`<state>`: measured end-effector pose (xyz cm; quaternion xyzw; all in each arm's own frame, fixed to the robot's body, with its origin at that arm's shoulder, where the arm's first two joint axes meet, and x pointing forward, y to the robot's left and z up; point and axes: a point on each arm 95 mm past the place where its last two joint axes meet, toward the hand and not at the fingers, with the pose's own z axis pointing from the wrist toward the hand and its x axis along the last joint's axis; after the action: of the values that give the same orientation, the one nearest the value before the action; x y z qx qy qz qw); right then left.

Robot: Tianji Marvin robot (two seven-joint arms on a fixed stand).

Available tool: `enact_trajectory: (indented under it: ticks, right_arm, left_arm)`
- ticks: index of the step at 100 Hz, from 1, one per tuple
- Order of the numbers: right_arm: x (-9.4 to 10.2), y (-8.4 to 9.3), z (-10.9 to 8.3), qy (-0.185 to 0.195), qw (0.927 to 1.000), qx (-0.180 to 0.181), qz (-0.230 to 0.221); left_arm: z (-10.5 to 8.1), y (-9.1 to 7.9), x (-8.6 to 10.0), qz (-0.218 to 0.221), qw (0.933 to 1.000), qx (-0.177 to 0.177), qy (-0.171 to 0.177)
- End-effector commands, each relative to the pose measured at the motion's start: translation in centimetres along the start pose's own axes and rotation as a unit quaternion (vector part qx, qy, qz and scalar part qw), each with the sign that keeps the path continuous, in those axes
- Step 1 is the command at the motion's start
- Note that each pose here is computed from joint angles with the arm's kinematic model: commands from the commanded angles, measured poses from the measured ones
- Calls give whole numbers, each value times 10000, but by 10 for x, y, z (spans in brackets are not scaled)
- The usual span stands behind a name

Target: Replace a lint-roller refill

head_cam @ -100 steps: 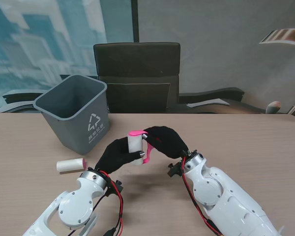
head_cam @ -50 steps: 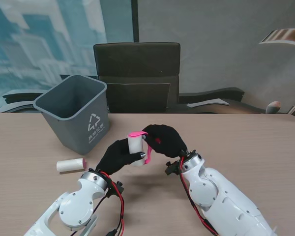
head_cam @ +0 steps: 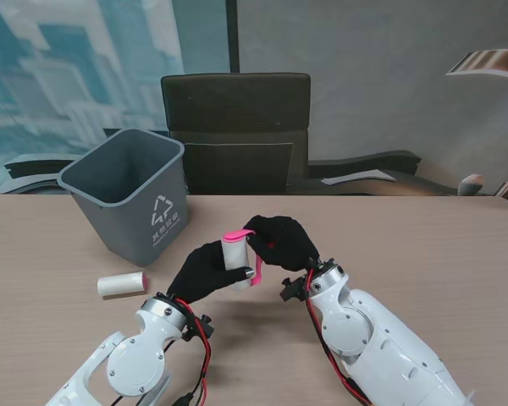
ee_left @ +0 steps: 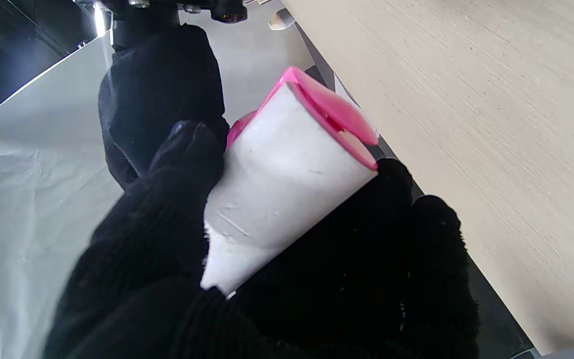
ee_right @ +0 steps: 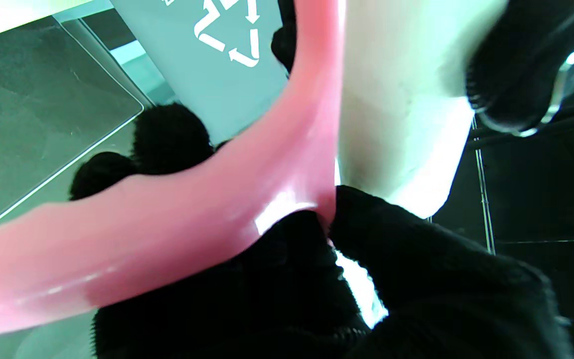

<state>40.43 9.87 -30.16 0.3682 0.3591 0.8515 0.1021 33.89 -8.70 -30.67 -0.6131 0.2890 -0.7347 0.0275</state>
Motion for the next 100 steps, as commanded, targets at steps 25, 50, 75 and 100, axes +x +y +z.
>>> enact_trajectory:
  ticks: [25, 50, 75, 100]
  right_arm:
    - [8, -12, -4, -166, 9983, 250, 508]
    - [7, -13, -7, -343, 9938, 650, 830]
    - [3, -15, -11, -456, 9870, 1100, 1078]
    - [2, -10, -13, -369, 9905, 1044, 811]
  left_arm:
    - [4, 2, 6, 304, 9992, -29, 267]
    - [3, 1, 6, 548, 9974, 40, 460]
    - [4, 0, 5, 783, 9949, 93, 630]
    - [4, -4, 5, 894, 9936, 157, 671]
